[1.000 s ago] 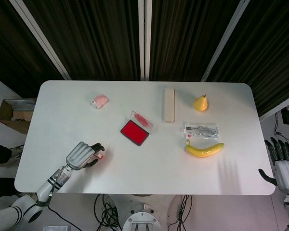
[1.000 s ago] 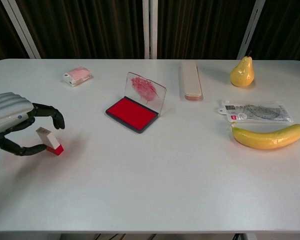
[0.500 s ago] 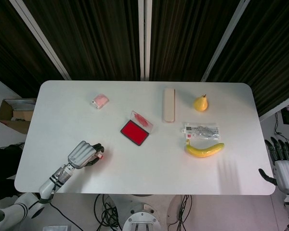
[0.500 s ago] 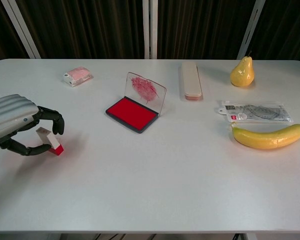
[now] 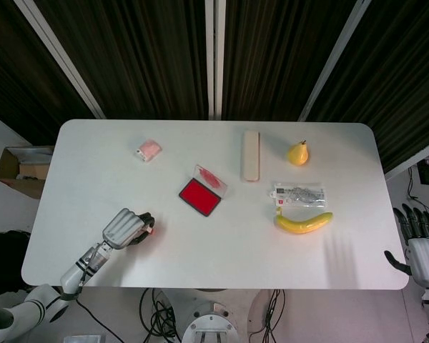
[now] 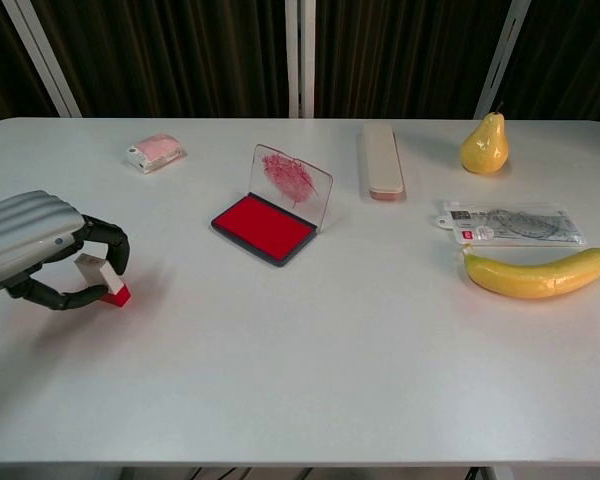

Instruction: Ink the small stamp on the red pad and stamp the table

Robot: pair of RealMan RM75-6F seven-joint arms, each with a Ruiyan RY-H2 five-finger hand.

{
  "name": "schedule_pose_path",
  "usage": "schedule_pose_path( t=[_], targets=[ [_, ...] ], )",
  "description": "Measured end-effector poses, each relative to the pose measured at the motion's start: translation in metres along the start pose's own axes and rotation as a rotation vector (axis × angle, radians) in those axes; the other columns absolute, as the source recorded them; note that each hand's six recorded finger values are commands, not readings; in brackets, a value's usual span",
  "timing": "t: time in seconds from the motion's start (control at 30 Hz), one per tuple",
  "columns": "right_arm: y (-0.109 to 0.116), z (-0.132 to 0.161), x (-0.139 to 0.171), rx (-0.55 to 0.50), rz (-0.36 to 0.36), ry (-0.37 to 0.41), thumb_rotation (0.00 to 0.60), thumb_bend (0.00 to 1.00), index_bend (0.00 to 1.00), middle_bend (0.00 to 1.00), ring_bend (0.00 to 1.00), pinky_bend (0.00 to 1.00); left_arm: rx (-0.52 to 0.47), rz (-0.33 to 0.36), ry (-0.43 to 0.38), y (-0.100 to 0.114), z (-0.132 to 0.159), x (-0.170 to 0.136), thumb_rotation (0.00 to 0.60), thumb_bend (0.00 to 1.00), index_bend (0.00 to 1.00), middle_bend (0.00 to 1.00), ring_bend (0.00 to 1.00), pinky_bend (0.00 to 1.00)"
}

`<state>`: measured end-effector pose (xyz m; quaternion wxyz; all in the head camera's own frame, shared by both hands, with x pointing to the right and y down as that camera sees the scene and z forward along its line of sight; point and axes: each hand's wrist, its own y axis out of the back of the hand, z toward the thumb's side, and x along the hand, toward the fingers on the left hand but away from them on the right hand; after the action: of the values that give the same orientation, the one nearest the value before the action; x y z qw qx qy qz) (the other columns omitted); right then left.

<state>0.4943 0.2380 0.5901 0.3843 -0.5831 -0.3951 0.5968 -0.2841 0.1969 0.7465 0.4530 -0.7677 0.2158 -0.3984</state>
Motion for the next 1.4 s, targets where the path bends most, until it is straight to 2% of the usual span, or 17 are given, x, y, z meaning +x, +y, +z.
schedule_pose_path(
  t=[0.3,0.53,0.67,1.0,1.2,1.4],
  targets=[
    [-0.002,0.0,0.0,0.002,0.004,0.0,0.6,0.12,0.0,0.0,0.0,0.0,-0.02,-0.001,0.015,-0.001,-0.002,0.0,0.6,0.37,0.56,0.56,0.96,1.0],
    [-0.001,0.0,0.0,0.003,-0.002,-0.002,0.6,0.12,0.0,0.0,0.0,0.0,-0.101,0.007,0.034,0.001,-0.004,0.002,0.6,0.41,0.59,0.6,0.96,1.0],
    [0.0,0.0,0.0,0.003,-0.004,-0.002,0.6,0.12,0.0,0.0,0.0,0.0,-0.151,0.03,0.039,0.009,-0.005,0.005,0.6,0.42,0.6,0.61,0.96,1.0],
    [0.0,-0.002,0.0,-0.001,-0.006,-0.004,0.6,0.12,0.0,0.0,0.0,0.0,-0.166,0.082,0.017,0.032,-0.006,0.02,0.6,0.45,0.62,0.65,0.98,1.0],
    [0.001,-0.002,0.0,0.0,-0.008,-0.004,0.6,0.12,0.0,0.0,0.0,0.0,-0.172,0.097,-0.029,0.049,0.003,0.049,0.6,0.46,0.63,0.67,0.98,1.0],
    [0.004,-0.002,0.001,-0.001,-0.019,-0.006,0.6,0.12,0.0,0.0,0.0,0.0,-0.193,0.075,-0.07,0.064,0.018,0.098,0.6,0.46,0.64,0.67,0.99,1.0]
  ],
)
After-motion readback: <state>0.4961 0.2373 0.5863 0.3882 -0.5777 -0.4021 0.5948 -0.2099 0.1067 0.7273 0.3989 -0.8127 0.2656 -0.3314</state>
